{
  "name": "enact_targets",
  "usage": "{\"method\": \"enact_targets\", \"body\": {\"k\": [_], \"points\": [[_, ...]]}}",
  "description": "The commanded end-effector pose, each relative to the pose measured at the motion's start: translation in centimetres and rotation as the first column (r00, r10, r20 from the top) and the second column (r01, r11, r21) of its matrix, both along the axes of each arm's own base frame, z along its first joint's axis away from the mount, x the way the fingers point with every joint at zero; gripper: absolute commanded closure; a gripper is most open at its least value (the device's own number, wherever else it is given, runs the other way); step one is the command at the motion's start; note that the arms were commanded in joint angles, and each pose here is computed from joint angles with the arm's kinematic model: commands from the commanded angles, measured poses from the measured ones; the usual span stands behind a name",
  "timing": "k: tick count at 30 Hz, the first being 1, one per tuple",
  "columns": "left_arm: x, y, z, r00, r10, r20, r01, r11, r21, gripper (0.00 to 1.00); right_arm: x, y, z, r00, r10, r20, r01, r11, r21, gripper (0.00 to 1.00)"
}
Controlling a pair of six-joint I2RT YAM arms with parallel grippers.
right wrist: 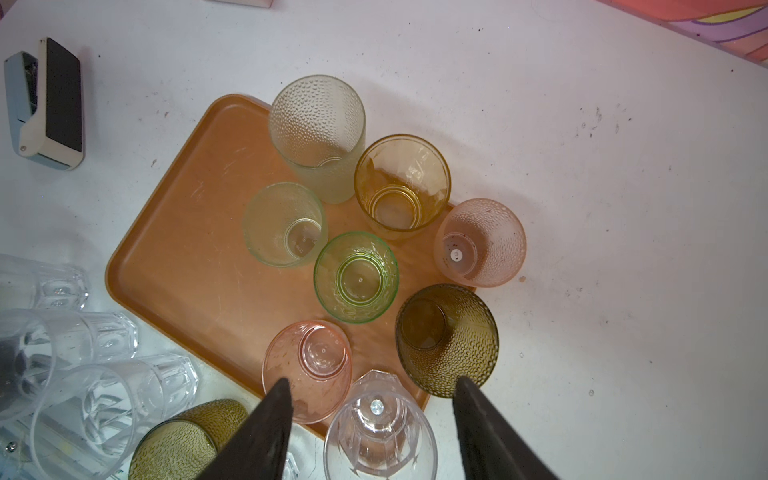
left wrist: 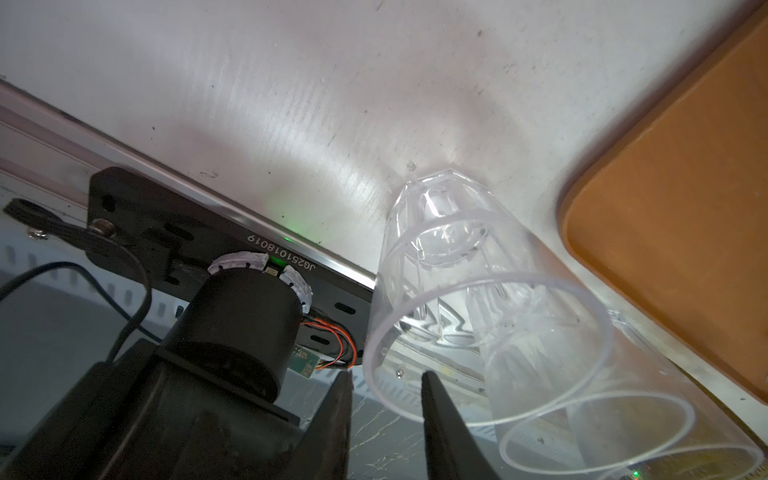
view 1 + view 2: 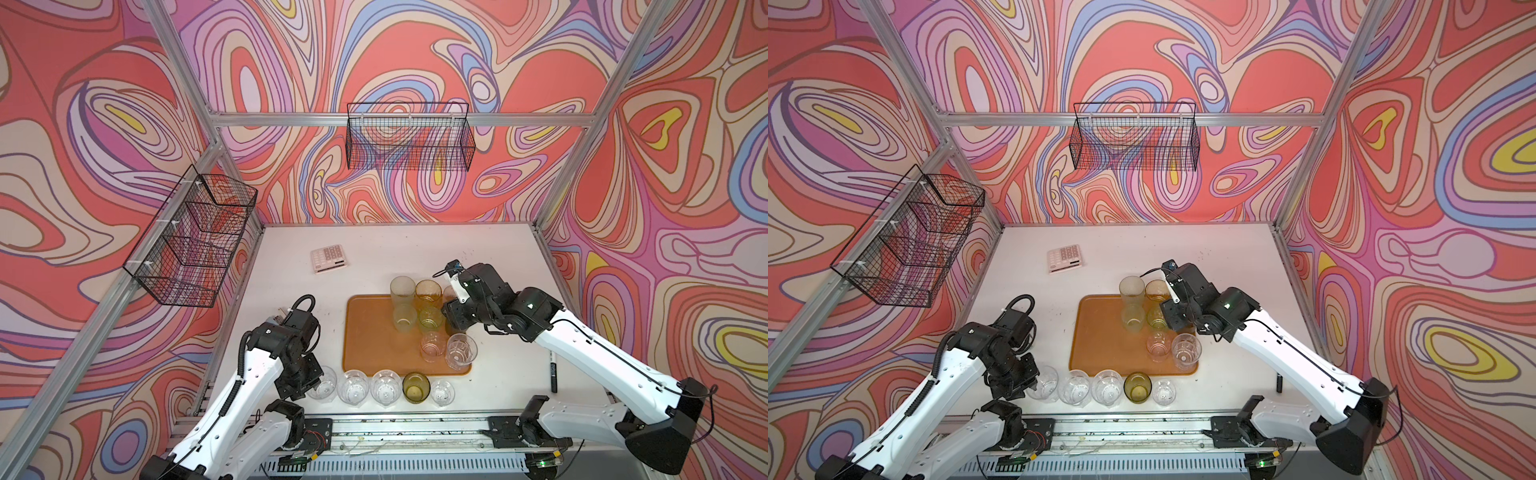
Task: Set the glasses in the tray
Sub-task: 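Close the left gripper on the clear tumbler's rim and lift it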
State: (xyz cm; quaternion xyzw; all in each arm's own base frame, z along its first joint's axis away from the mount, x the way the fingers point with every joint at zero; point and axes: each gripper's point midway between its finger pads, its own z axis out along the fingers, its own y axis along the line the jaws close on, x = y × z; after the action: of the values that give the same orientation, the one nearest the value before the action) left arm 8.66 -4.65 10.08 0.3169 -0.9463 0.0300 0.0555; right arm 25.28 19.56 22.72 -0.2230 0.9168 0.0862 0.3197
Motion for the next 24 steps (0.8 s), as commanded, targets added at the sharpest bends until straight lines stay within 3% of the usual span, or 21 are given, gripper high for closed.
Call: {"method": "enact_targets", "body": {"k": [1,24], "points": [[-0.7,0.6,-0.4,0.998,0.039,-0.043,-0.037,0.999,0.035,0.67,0.4,0.1,1.1,0.998,0.012,0.063,-0.012,1.000,0.009,0.36],[0.3,1.4,-0.8,0.998,0.031,-0.054,-0.026,0.994,0.104,0.81,0.2,-0.2,1.4,0.995,0.027,0.096,-0.028,1.000,0.010,0.36]]}}
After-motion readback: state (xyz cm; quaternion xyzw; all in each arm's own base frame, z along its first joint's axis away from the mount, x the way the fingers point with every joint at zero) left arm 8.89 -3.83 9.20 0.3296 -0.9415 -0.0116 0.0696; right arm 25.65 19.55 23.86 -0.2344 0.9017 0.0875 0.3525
